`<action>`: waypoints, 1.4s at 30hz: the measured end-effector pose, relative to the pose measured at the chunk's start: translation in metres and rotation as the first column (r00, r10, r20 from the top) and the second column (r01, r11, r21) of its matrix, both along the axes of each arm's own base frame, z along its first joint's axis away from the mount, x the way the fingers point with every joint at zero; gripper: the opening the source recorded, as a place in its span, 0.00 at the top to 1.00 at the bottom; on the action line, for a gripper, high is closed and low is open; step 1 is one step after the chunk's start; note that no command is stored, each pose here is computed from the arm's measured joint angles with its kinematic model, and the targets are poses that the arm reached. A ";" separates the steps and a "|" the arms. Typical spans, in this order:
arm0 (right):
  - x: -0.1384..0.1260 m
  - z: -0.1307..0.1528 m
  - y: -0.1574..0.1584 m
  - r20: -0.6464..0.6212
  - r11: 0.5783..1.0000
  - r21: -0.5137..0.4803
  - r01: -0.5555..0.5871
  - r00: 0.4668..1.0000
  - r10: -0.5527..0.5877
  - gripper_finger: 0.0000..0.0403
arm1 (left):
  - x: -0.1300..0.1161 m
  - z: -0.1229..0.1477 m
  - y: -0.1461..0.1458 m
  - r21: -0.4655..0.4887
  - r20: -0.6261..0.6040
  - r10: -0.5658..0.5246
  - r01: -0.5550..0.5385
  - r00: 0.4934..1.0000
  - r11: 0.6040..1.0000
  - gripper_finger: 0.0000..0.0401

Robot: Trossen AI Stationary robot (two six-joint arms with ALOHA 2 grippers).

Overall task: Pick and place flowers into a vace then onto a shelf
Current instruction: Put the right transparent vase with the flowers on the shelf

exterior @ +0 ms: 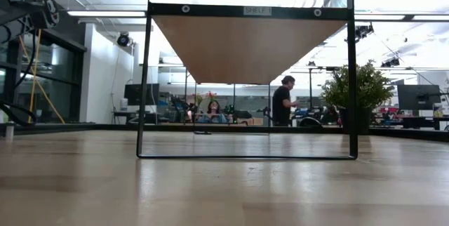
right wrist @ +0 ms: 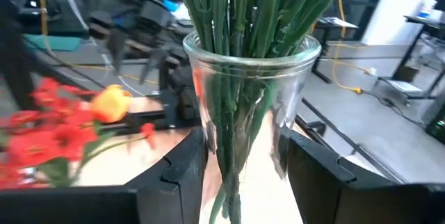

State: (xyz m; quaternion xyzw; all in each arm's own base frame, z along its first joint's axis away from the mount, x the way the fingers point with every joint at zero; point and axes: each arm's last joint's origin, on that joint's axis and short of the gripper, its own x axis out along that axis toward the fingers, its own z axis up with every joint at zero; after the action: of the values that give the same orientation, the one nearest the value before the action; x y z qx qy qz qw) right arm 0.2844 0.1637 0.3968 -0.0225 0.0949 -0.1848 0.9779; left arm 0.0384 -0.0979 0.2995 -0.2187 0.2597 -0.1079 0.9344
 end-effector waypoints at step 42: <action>-0.004 0.002 -0.194 -0.064 0.940 0.100 0.327 0.944 -0.322 0.60 | 0.000 0.000 0.000 0.000 0.000 0.000 0.000 1.000 1.000 0.42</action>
State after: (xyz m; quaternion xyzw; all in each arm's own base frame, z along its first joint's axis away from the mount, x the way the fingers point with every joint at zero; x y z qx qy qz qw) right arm 0.2799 -0.0300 0.3991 0.0427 0.1300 -0.3376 0.9313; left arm 0.0384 -0.0979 0.2995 -0.2185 0.2598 -0.1079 0.9344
